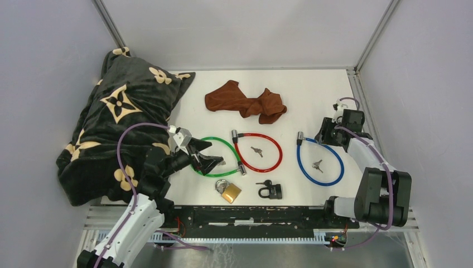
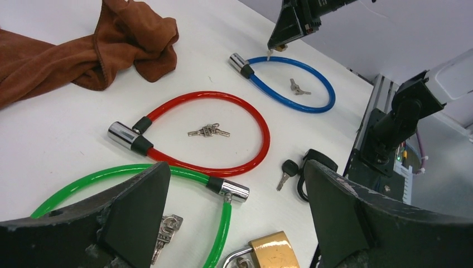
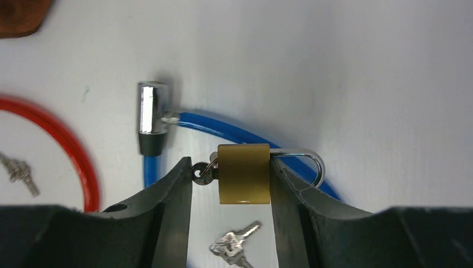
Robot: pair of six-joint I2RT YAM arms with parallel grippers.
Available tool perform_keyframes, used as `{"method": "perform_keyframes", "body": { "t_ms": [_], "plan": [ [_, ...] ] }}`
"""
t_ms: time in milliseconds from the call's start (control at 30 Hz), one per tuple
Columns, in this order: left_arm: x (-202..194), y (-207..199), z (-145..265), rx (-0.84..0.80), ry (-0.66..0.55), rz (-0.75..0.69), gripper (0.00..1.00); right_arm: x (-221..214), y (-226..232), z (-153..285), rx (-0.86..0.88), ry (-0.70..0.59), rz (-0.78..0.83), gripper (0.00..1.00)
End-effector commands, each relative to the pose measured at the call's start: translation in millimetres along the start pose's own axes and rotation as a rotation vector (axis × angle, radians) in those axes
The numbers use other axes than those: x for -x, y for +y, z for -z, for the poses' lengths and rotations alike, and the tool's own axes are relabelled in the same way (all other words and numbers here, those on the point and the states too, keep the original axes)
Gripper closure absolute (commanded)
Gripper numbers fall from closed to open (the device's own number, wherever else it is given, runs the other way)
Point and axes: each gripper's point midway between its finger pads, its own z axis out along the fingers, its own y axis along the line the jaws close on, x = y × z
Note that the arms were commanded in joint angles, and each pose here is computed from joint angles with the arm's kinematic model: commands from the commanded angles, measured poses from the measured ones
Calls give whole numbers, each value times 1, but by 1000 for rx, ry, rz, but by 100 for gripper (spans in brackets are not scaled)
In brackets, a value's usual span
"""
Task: Lock with the key
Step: Pick up the lock from the center of the board.
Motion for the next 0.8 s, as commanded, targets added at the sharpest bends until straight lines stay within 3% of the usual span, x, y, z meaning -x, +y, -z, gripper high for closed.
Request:
{"method": "perform_keyframes", "body": {
  "t_ms": [0,200,367,567,767],
  "plan": [
    [14,-10,-2,-85,-16,-164,6,37,73,24,231,-85,129,100],
    [22,-21,-1,-209,51,-455,10,9,220,82,748,-48,412,100],
    [24,-24,-1,-302,106,-672,10,-29,303,135,1038,-23,586,100],
    [33,-37,-7,-415,98,-870,5,-59,357,203,1354,-58,739,100],
    [29,-80,-3,-617,96,-1095,9,-93,374,229,1472,-49,898,100]
  ]
}}
